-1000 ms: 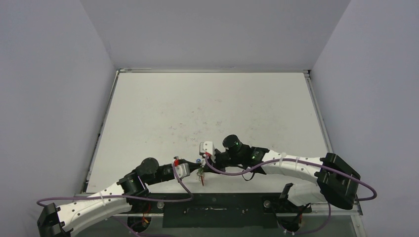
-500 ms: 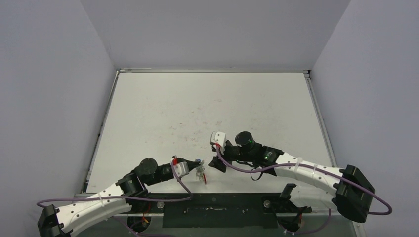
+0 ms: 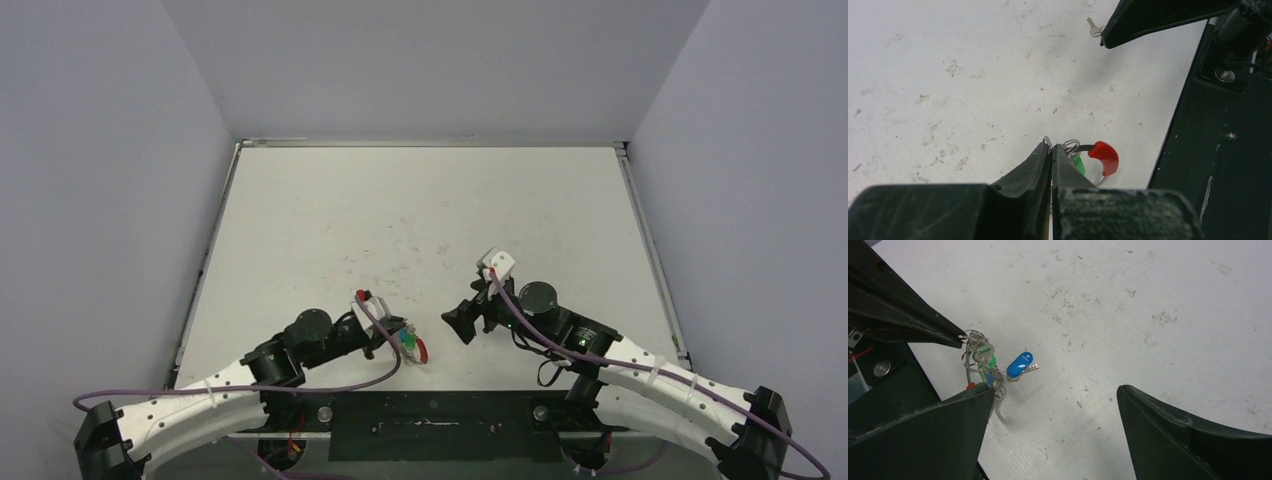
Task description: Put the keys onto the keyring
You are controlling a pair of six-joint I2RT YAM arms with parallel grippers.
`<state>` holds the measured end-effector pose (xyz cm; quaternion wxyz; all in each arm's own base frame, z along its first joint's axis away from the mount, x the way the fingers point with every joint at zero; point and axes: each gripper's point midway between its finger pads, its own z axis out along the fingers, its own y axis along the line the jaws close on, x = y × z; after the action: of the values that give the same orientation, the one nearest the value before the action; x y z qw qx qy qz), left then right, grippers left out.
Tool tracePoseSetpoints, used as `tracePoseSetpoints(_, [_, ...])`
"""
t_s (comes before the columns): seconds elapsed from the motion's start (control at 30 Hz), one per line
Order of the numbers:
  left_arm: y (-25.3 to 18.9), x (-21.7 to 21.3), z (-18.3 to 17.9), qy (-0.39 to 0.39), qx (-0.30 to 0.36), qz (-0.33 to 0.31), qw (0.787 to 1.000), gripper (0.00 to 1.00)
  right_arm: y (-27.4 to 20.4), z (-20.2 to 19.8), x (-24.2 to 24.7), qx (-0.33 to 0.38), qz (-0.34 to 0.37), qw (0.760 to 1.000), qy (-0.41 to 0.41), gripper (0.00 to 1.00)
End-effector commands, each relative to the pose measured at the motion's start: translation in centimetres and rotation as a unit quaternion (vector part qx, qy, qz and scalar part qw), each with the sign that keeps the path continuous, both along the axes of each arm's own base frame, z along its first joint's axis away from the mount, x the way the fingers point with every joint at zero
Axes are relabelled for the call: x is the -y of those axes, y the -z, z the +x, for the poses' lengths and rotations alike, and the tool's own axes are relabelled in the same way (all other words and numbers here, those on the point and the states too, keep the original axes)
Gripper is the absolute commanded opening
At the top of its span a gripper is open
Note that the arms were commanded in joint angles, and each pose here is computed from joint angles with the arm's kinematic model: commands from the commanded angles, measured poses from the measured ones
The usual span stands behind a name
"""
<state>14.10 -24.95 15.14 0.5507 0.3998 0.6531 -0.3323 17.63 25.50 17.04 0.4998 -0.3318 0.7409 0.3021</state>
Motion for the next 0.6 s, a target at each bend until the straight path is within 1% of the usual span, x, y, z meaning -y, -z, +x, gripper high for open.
tracePoseSetpoints(0.0, [-2.7, 0.2, 2.0, -0.069, -0.045, -0.026, 0.996, 0.00, -0.3, 1.8, 2.6, -0.037, 0.026, 0.991, 0.122, 1.00])
tracePoseSetpoints(0.17, [-2.0, 0.3, 4.3, -0.140, -0.089, -0.001, 0.986, 0.00, -0.3, 2.7, 4.5, -0.051, 0.024, 0.980, 0.188, 1.00])
tracePoseSetpoints(0.23, [-1.6, 0.8, 5.1, -0.148, -0.106, 0.017, 0.983, 0.00, -0.3, 3.4, 5.9, -0.060, 0.021, 0.968, 0.242, 1.00])
tracePoseSetpoints(0.37, [-0.2, 1.3, 6.7, -0.166, -0.137, 0.071, 0.974, 0.00, -0.3, 4.0, 7.2, -0.065, 0.018, 0.957, 0.281, 1.00])
tracePoseSetpoints(0.43, [0.0, 1.5, 8.1, -0.178, -0.144, 0.080, 0.970, 0.00, -0.1, 4.2, 7.6, -0.073, 0.024, 0.952, 0.298, 1.00])
tracePoseSetpoints(0.57, [-0.6, 2.0, 11.0, -0.186, -0.155, 0.062, 0.968, 0.00, 0.8, 4.4, 7.7, -0.099, 0.019, 0.948, 0.302, 1.00])
